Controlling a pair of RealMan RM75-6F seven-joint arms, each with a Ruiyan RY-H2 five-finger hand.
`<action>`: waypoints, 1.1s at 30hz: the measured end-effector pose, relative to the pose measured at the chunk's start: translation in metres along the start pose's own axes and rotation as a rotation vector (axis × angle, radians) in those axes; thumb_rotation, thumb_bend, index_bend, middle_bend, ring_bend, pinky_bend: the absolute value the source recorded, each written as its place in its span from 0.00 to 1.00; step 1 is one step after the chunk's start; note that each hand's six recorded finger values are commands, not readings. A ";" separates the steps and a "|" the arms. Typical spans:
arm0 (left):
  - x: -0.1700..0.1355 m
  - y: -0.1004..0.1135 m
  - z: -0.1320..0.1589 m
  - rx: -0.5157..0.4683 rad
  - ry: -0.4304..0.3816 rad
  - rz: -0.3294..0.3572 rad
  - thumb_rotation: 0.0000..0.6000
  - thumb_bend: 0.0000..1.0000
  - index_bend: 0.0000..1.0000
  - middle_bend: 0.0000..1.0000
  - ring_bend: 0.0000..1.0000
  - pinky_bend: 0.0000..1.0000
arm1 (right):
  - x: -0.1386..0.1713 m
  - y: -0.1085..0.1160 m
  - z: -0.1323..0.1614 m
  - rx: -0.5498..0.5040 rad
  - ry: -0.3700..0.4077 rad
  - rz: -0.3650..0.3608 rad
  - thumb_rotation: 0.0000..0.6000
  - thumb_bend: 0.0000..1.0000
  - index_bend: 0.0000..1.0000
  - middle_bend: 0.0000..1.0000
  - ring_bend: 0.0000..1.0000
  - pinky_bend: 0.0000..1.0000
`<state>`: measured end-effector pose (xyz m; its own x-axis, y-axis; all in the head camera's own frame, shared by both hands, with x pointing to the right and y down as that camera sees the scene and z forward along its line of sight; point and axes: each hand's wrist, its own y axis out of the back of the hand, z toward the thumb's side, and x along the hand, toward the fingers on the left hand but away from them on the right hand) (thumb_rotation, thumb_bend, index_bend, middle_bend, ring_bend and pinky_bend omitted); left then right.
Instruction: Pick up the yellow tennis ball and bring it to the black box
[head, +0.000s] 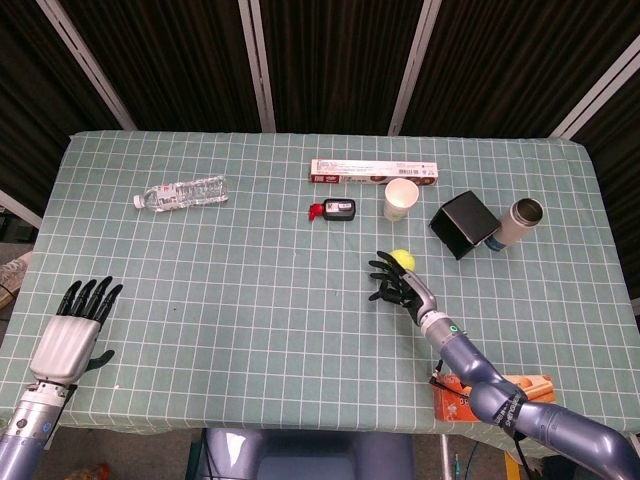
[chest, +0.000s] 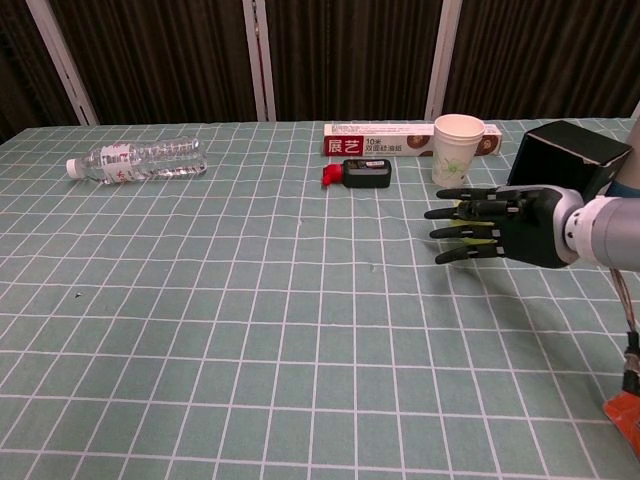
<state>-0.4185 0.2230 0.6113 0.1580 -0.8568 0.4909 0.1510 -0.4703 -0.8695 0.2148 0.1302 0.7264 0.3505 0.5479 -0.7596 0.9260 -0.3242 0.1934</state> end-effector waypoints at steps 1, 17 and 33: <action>0.000 0.000 0.000 0.001 0.001 -0.002 1.00 0.10 0.00 0.00 0.00 0.00 | -0.001 0.003 0.001 0.002 0.001 -0.005 1.00 0.81 0.00 0.10 0.13 0.35; 0.008 -0.008 -0.001 0.016 0.029 -0.034 1.00 0.10 0.00 0.00 0.00 0.00 | -0.019 0.055 0.014 0.056 0.006 -0.097 1.00 0.81 0.00 0.08 0.10 0.30; 0.004 -0.015 0.008 0.037 0.016 -0.057 1.00 0.10 0.00 0.00 0.00 0.00 | -0.010 0.125 0.031 0.298 -0.077 -0.178 1.00 0.81 0.04 0.08 0.10 0.30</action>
<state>-0.4122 0.2282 0.6270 0.1324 -0.8323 0.5382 0.1956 -0.5104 -0.8374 0.3224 0.0607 0.7386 0.1651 0.5601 -0.8118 0.8860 -0.4458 -0.1274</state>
